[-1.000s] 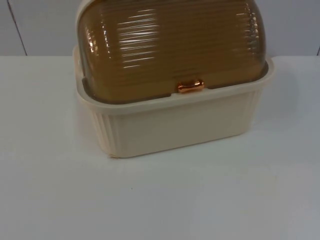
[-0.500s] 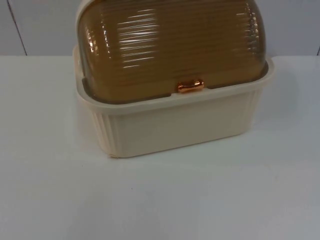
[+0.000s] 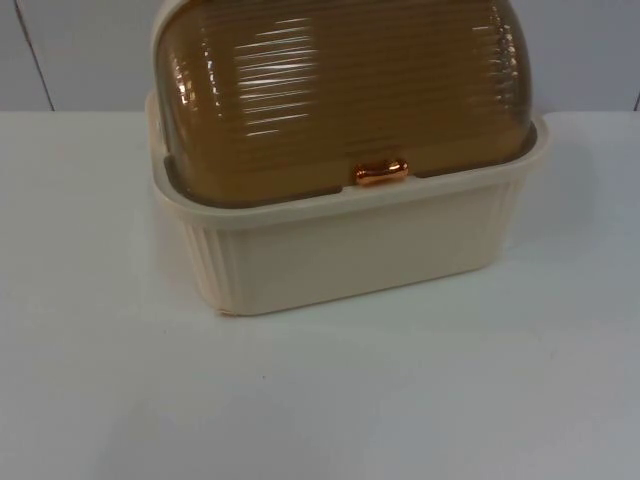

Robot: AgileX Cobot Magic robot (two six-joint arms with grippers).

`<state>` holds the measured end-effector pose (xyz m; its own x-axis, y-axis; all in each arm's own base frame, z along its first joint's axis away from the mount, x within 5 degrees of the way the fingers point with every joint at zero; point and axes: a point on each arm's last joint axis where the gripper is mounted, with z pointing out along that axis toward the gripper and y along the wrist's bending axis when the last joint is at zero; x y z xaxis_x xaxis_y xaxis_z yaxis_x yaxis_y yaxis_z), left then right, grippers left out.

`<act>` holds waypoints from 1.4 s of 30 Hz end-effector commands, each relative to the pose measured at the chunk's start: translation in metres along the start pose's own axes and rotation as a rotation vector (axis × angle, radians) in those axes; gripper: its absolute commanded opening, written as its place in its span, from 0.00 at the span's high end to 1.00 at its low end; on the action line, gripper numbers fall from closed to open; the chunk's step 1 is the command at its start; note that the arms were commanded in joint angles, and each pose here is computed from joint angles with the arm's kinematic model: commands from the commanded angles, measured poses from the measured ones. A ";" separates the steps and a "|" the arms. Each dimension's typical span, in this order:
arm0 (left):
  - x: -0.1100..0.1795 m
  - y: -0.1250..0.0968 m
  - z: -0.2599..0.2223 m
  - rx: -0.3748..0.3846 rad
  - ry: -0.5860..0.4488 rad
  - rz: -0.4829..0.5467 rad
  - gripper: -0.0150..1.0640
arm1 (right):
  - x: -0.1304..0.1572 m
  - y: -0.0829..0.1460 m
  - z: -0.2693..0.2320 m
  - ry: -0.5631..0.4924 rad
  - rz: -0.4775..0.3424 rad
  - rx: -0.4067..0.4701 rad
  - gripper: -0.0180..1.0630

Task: Open the box lid with the left hand, place the block into the box with the right hand, then close the box lid with the left hand.

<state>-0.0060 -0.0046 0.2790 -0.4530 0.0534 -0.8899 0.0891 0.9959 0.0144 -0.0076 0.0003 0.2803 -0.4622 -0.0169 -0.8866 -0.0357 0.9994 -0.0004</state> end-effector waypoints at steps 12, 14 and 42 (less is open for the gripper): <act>0.004 0.008 0.002 -0.088 0.021 -0.031 0.02 | 0.000 -0.001 0.000 -0.007 -0.007 0.001 0.01; 0.004 0.008 0.002 -0.088 0.021 -0.031 0.02 | 0.000 -0.001 0.000 -0.005 -0.007 0.001 0.01; 0.004 0.009 0.002 -0.099 0.020 -0.053 0.02 | 0.000 0.002 0.000 -0.005 0.023 -0.026 0.01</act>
<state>-0.0055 0.0042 0.2760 -0.4746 0.0106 -0.8801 -0.0157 0.9997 0.0205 -0.0077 0.0024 0.2803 -0.4632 0.0073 -0.8862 -0.0452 0.9985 0.0319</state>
